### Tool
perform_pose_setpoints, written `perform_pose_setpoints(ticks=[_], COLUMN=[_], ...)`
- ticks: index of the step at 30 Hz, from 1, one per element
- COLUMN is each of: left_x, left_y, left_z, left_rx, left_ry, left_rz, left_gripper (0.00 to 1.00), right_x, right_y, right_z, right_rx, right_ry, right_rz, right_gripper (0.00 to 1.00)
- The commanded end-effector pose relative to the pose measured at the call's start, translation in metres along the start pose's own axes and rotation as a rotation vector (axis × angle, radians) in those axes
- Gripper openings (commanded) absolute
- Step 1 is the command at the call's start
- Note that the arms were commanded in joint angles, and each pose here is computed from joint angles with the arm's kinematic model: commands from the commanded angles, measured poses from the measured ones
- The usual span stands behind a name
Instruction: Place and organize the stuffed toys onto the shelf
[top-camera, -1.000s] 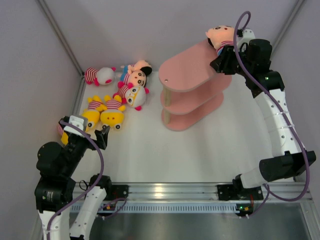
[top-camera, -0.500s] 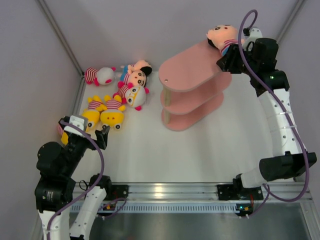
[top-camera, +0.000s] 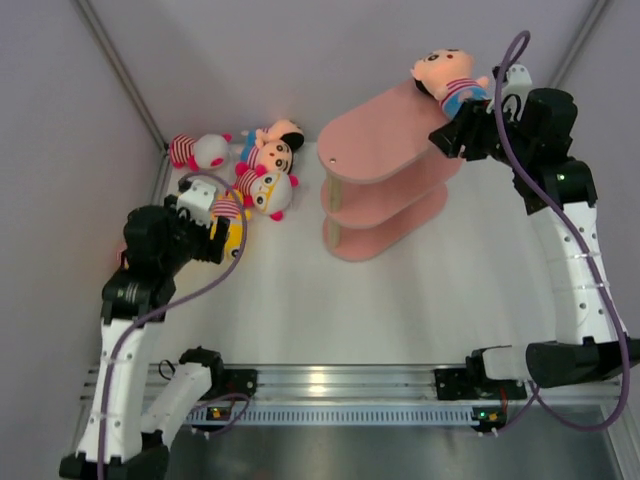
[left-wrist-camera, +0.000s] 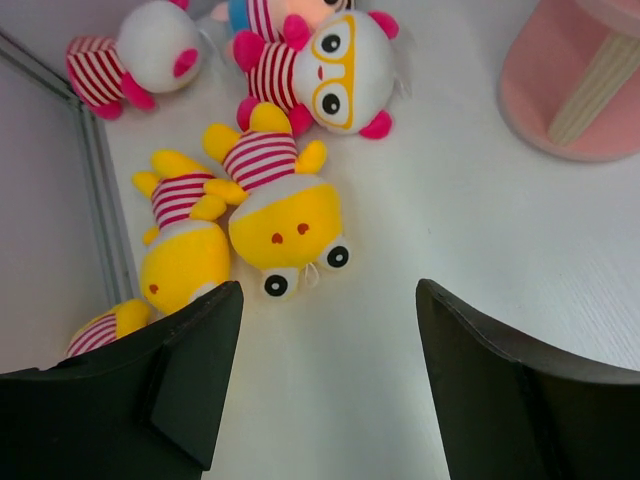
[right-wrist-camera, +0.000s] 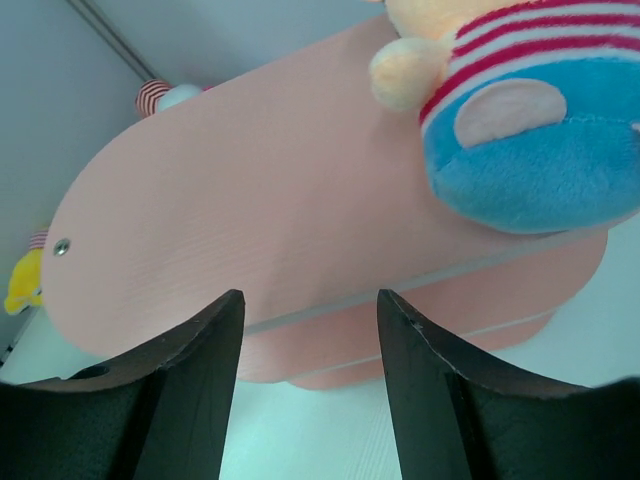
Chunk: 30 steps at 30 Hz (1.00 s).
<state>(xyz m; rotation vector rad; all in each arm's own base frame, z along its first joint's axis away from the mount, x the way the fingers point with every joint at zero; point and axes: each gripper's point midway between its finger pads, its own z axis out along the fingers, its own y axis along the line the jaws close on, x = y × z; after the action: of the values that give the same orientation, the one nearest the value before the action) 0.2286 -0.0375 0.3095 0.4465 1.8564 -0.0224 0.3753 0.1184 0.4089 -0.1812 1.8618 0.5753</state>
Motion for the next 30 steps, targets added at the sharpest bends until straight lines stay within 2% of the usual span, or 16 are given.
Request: perform_pose_setpoints(ticks=[1,5,8,9,11,12,14,16,17,18,20,24,26,28,29,30], left_x=[-0.005,-0.024,-0.032,-0.020,-0.040,-0.025,-0.050,-0.027,-0.054,-0.025,-0.023,-0.013,-0.005,0.016,0.023,0.038], left_y=[0.006,0.015,0.020,0.020,0.023,0.019,0.023,0.020,0.025,0.026,0.032,0.039,0.034,0.024,0.020,0.013], left_z=[0.058,0.123,0.178,0.204,0.232,0.260,0.287,0.331,0.342,0.372,0.410,0.454,0.465,0.474,0.474,0.473], left_rx=[0.064,0.068,0.026,0.023,-0.010,-0.001,-0.015,-0.008,-0.027,-0.061,-0.092,-0.126,-0.100,-0.062,-0.052,-0.030], left_ry=[0.093,0.079,0.050,0.079,0.010,0.042,-0.026,0.029,-0.025,0.041,0.039,0.038,0.051,0.099,0.116,0.154], left_rz=[0.021,-0.044,-0.028,-0.020,-0.001,-0.004,-0.019,-0.030,-0.039,-0.046,-0.051,0.001,0.000,-0.019,-0.042,-0.047], left_gripper=[0.75,0.70,0.73,0.73,0.77,0.78,0.84,0.89,0.90,0.90,0.94,0.95,0.94,0.88,0.83,0.71], right_x=[-0.020,-0.015,-0.011,-0.014,-0.006,-0.005,-0.003,0.002,0.002,0.007,0.010,0.016,0.016,0.016,0.016,0.015], right_y=[0.032,0.041,0.047,0.050,0.051,0.052,0.051,0.050,0.049,0.047,0.046,0.046,0.046,0.045,0.043,0.044], right_z=[-0.032,-0.047,-0.056,-0.063,-0.063,-0.067,-0.070,-0.075,-0.079,-0.077,-0.081,-0.086,-0.089,-0.090,-0.090,-0.091], right_rx=[-0.103,-0.118,-0.127,-0.126,-0.127,-0.128,-0.116,-0.105,-0.095,-0.087,-0.078,-0.078,-0.073,-0.064,-0.058,-0.057], right_ry=[-0.095,-0.114,-0.139,-0.168,-0.170,-0.186,-0.199,-0.205,-0.215,-0.205,-0.210,-0.209,-0.217,-0.219,-0.219,-0.222], right_rz=[-0.063,-0.089,-0.107,-0.122,-0.133,-0.149,-0.157,-0.165,-0.169,-0.173,-0.184,-0.211,-0.213,-0.215,-0.214,-0.214], right_gripper=[0.56,0.57,0.57,0.56,0.56,0.56,0.56,0.55,0.55,0.55,0.55,0.56,0.56,0.56,0.56,0.56])
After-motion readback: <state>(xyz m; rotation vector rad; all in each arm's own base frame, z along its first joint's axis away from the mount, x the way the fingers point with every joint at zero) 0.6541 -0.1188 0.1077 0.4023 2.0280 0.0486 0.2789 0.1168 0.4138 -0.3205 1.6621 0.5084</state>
